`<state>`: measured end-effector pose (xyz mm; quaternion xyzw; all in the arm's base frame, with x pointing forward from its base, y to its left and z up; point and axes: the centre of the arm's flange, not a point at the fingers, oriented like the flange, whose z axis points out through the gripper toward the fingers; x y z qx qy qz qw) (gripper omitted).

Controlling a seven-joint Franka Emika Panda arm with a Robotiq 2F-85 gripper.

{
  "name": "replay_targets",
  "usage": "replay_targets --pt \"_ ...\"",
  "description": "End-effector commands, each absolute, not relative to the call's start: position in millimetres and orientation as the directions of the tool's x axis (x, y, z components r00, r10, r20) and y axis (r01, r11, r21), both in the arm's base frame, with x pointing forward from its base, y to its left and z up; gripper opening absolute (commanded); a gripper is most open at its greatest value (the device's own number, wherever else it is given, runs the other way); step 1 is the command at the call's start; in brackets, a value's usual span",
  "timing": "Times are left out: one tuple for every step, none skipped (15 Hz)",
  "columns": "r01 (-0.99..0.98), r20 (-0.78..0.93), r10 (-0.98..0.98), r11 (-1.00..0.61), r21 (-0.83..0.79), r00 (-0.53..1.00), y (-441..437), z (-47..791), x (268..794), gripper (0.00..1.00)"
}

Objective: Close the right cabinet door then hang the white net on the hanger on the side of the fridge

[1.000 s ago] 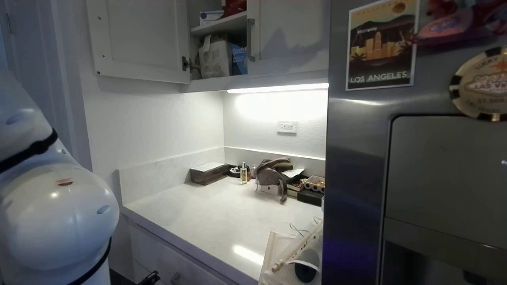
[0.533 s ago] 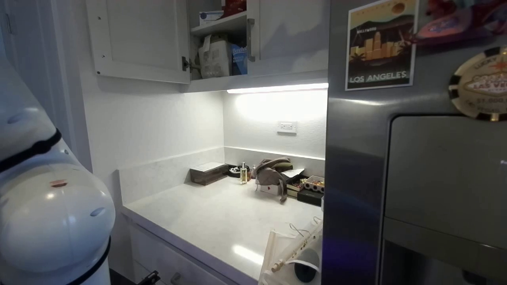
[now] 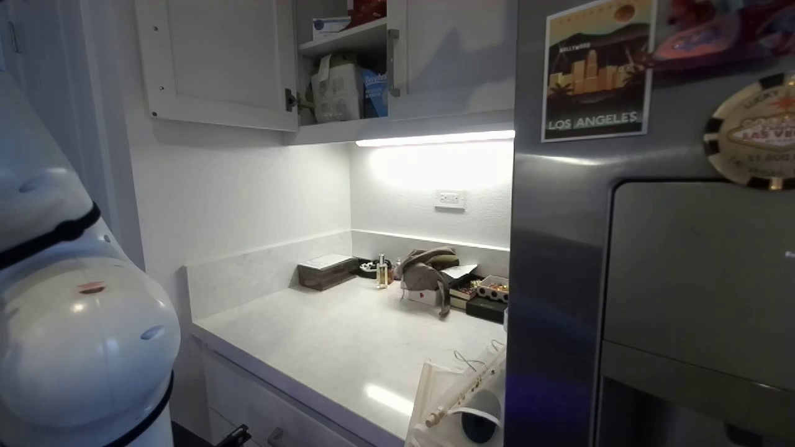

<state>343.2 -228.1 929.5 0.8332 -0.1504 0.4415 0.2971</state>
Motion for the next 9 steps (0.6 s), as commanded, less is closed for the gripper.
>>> replay_targets --pt "-0.521 0.803 0.011 -0.755 0.398 0.596 -239.5 934.2 342.7 0.00" --pt "-0.524 0.800 0.008 -0.752 0.400 0.600 -241.6 932.6 343.0 0.00" --pt "-0.527 0.798 0.005 -0.748 0.403 0.603 -242.6 932.4 343.5 0.00" --pt "-0.525 0.794 0.004 -0.747 0.406 0.608 -243.0 931.8 344.7 0.00" --pt "-0.525 0.791 0.004 -0.745 0.410 0.612 -242.8 931.4 345.0 0.00" --pt "-0.524 0.787 0.005 -0.743 0.416 0.617 -243.7 931.4 344.1 0.00" --pt "-0.521 0.782 0.009 -0.741 0.424 0.623 -244.4 932.3 342.3 0.00" --pt "-0.519 0.778 0.012 -0.738 0.430 0.628 -245.0 932.8 341.4 0.00" --pt "-0.506 0.768 0.019 -0.741 0.441 0.641 -245.6 933.9 340.5 0.00"
